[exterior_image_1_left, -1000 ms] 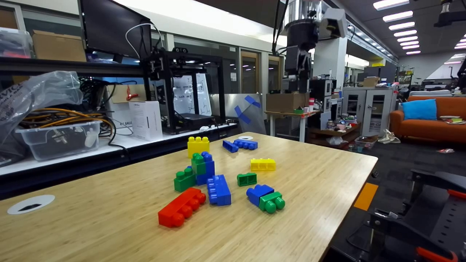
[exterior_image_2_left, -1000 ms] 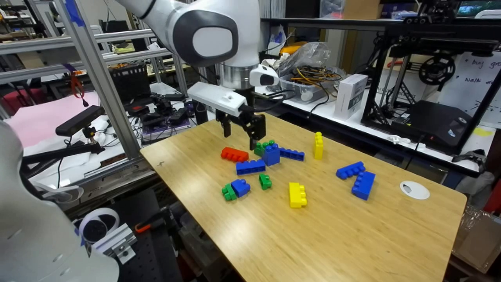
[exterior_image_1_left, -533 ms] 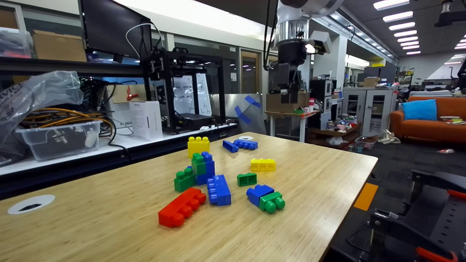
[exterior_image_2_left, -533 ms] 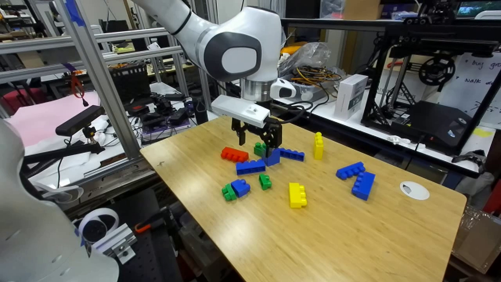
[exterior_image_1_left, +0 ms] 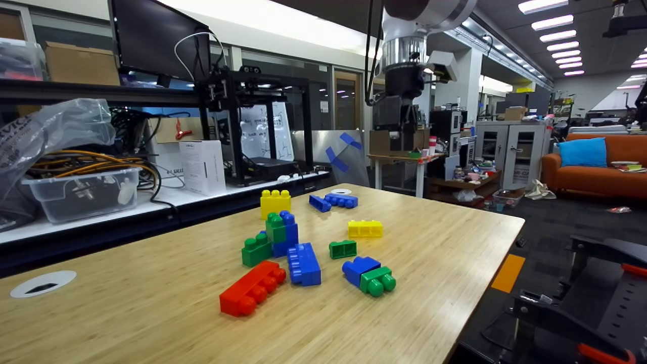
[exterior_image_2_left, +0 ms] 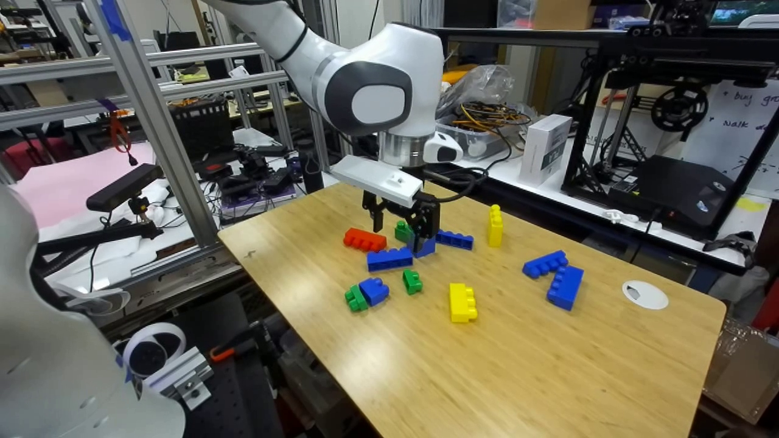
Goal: Pick up the yellow block on the right and place it on top of the stacked blocks
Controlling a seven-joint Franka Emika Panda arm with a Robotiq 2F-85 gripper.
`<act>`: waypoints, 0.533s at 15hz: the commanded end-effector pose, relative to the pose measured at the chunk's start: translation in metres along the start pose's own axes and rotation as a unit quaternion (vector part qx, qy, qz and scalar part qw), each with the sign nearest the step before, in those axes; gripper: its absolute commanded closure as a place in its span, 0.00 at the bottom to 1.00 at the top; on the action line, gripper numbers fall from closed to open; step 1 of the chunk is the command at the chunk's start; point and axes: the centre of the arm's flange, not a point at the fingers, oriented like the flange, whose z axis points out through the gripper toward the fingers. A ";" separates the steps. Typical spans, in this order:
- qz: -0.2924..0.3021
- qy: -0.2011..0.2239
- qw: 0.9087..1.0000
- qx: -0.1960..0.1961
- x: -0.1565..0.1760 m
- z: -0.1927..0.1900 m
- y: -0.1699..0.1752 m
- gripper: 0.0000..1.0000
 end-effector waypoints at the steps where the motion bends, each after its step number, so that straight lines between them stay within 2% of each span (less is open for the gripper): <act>1: 0.006 -0.015 1.000 0.021 0.022 0.029 0.026 0.00; 4: -0.002 -0.026 0.999 0.026 0.035 0.052 0.048 0.00; 8: -0.055 -0.035 0.997 0.033 0.058 0.079 0.070 0.00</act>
